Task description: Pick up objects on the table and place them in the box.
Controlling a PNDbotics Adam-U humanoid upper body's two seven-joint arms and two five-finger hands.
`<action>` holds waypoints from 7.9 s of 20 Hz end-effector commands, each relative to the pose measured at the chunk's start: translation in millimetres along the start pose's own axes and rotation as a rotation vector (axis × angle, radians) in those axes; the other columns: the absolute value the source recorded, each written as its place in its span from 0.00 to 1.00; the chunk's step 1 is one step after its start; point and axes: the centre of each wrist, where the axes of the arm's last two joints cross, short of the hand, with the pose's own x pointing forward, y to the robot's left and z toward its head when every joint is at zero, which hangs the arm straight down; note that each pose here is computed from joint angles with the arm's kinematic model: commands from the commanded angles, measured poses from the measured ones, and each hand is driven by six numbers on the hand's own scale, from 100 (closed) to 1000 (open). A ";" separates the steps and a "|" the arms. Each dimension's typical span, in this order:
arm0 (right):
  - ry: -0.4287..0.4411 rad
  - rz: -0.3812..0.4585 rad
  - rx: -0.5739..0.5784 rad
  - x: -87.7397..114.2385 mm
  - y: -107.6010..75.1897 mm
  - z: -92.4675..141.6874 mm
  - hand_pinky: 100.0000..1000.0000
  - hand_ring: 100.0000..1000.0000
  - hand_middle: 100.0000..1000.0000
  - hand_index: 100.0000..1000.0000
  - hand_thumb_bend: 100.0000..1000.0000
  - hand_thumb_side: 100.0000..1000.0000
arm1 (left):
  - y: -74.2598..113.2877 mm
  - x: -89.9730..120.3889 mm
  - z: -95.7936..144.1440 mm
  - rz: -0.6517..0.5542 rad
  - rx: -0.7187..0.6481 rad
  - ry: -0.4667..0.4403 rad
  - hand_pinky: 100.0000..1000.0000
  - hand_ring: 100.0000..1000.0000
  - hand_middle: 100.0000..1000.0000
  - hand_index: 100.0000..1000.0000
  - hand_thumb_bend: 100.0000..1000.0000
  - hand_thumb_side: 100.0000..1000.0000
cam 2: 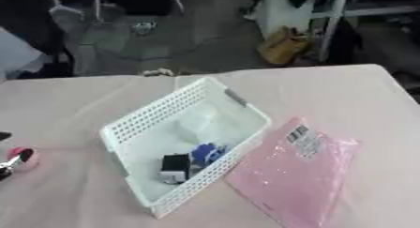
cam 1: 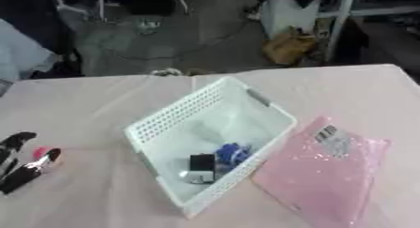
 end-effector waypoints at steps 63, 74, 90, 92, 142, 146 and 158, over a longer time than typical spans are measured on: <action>-0.028 -0.001 -0.027 4.4 -3.8 -4.7 0.74 0.79 0.73 0.73 0.00 1.00 | -19.7 -4.7 -19.9 -0.193 0.129 0.118 0.00 0.37 0.51 0.85 0.21 0.80; -0.034 0.000 -0.031 4.3 -4.7 -5.3 0.74 0.79 0.73 0.73 0.00 1.00 | -28.0 -7.3 -18.2 -0.217 0.095 0.114 0.00 0.33 0.48 0.84 0.23 0.79; -0.040 -0.013 -0.044 4.5 -3.8 -6.2 0.74 0.79 0.73 0.72 0.00 1.00 | -48.6 -7.0 -22.8 -0.301 0.138 0.011 0.00 0.02 0.14 0.29 0.31 0.61; -0.038 -0.014 -0.045 4.5 -3.6 -5.8 0.74 0.79 0.73 0.72 0.00 1.00 | -48.8 -5.1 -24.3 -0.307 0.144 0.010 0.00 0.00 0.04 0.20 0.29 0.60; -0.023 -0.015 -0.038 4.5 -4.3 -5.2 0.74 0.79 0.73 0.71 0.00 1.00 | 97.5 85.4 -78.5 -0.374 0.277 -0.137 0.00 0.00 0.00 0.03 0.46 0.44; -0.028 -0.017 -0.034 4.8 -3.8 -6.7 0.74 0.79 0.73 0.71 0.00 1.00 | 128.8 121.1 -79.9 -0.363 0.315 -0.201 0.00 0.00 0.00 0.03 0.46 0.43; -0.023 -0.025 -0.027 5.1 -2.1 -7.4 0.74 0.79 0.73 0.71 0.00 1.00 | 202.0 229.7 -66.4 -0.194 0.419 -0.397 0.00 0.00 0.00 0.02 0.46 0.41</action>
